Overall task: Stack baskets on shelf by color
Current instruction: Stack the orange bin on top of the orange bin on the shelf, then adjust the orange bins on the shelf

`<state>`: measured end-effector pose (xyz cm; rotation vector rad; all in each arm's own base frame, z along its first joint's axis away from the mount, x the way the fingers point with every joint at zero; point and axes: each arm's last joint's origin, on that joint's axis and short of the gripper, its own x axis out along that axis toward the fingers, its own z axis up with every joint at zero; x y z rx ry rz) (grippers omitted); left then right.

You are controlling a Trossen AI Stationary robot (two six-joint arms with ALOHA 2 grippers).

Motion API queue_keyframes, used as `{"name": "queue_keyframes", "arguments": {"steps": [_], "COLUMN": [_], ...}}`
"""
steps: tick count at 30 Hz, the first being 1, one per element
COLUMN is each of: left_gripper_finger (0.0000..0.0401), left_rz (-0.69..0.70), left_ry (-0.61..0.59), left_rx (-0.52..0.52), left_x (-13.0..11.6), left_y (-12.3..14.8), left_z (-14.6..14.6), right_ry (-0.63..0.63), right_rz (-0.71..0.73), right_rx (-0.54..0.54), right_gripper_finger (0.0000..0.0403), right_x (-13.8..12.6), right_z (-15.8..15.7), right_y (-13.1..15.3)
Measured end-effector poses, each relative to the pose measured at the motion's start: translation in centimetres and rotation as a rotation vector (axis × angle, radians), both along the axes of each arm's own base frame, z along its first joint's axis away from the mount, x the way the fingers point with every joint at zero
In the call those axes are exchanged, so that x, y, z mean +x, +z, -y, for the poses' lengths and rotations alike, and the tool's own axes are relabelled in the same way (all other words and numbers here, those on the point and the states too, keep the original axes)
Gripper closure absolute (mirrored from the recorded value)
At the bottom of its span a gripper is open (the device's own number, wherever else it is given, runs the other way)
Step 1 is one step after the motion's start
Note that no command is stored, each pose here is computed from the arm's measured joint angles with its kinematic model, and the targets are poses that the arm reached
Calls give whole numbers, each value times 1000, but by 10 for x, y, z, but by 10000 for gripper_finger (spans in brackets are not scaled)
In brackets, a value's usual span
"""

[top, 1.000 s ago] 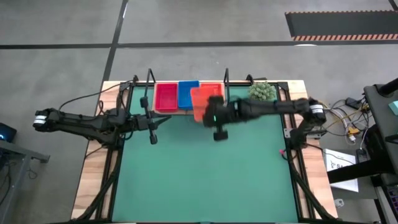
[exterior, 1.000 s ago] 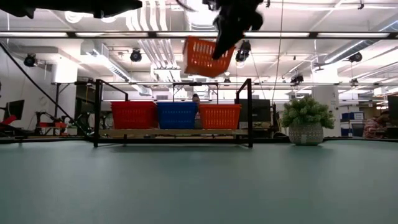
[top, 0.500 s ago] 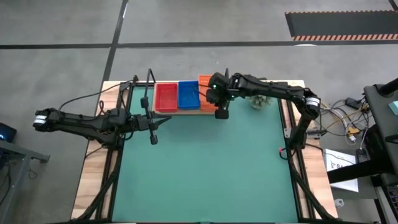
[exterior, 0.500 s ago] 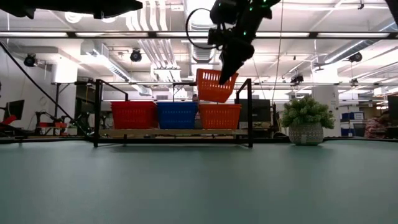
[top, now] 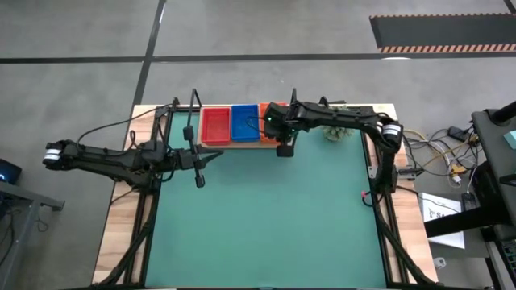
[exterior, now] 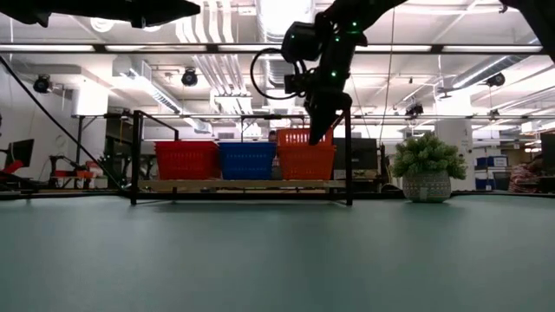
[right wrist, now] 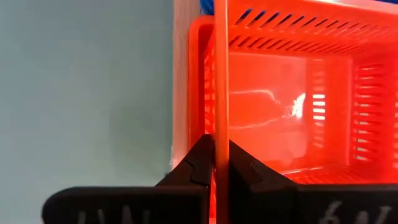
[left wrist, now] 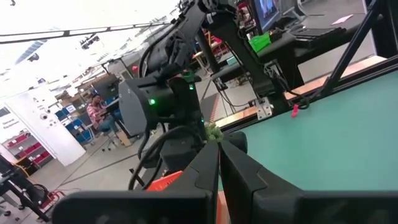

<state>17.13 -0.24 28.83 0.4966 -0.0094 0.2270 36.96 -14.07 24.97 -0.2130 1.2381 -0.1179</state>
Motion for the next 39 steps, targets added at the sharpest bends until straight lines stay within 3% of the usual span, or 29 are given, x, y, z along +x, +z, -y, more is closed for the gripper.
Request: {"name": "queue_keyframes", "arguments": {"steps": [9,19,27,33,39], "left_gripper_finger": [401,401,401,401,401], "left_rz": [-1,-1,-2,-3,-4], "left_ry": [0,1,1,0,0], "left_rx": [0,0,0,0,0], "left_x": [0,0,0,0,0], "left_y": [0,0,-1,-1,-1], "left_z": [0,0,0,0,0], "right_ry": [-33,-56,-90,-70,-52], "right_rz": [-4,-31,-7,3,17], "right_rx": [21,42,48,43,40], "right_gripper_finger": [388,316,286,282,312], "right_x": [2,-4,-3,-1,1], "right_z": [0,-2,-2,-7,-11], "right_y": [-5,2,30,43,46]}}
